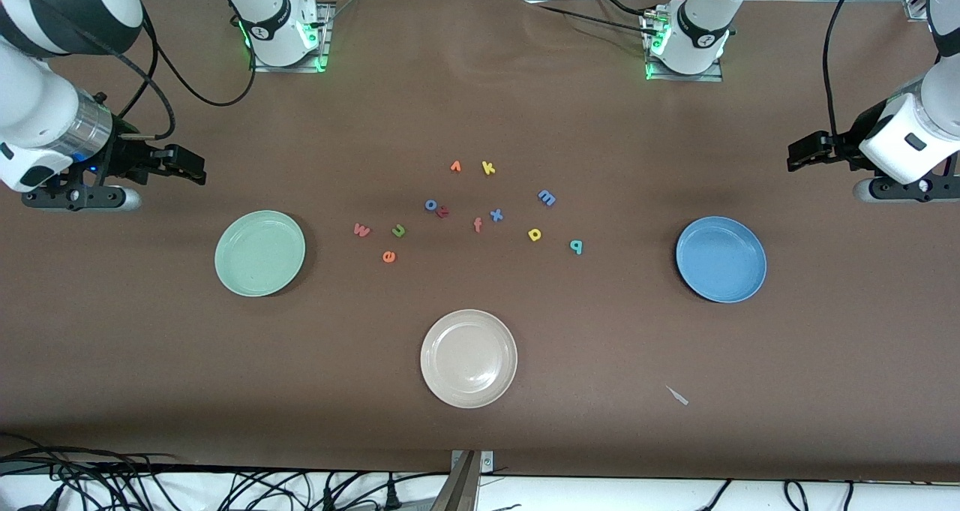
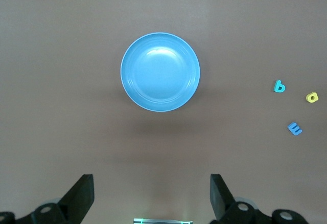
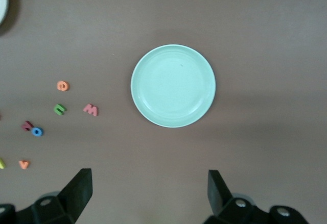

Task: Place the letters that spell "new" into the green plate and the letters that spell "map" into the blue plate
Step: 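Move the right gripper toward the pink letter m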

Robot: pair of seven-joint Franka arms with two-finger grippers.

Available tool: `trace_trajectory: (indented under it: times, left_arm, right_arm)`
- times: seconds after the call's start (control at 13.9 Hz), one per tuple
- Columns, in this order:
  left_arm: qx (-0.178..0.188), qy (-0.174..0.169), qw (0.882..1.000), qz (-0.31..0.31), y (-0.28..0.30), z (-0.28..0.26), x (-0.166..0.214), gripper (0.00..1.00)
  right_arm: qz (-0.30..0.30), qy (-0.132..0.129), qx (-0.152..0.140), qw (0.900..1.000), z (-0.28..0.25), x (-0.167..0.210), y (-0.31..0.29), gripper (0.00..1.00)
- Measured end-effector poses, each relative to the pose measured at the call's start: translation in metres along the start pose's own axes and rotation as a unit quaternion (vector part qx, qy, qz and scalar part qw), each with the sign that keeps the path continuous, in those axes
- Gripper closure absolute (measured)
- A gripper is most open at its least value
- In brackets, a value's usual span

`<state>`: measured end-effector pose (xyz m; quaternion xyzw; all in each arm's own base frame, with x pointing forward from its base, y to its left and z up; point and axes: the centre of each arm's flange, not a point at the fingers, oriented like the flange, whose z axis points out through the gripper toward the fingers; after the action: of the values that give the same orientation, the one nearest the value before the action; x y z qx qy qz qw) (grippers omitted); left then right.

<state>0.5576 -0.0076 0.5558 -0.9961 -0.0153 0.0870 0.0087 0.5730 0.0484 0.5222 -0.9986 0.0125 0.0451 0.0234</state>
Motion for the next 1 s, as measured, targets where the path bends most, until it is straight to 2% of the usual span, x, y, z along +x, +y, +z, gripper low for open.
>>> trace_trajectory:
  times: [0.5, 1.0]
  left_arm:
    - [0.0, 0.0, 1.0, 0.0, 0.0, 0.0, 0.0, 0.0]
    - [0.0, 0.0, 1.0, 0.0, 0.0, 0.0, 0.0, 0.0]
  right_arm:
    - [0.052, 0.002, 0.008, 0.999, 0.052, -0.001, -0.017, 0.0]
    - [0.122, 0.028, 0.015, 0.992, 0.112, -0.016, -0.08, 0.0]
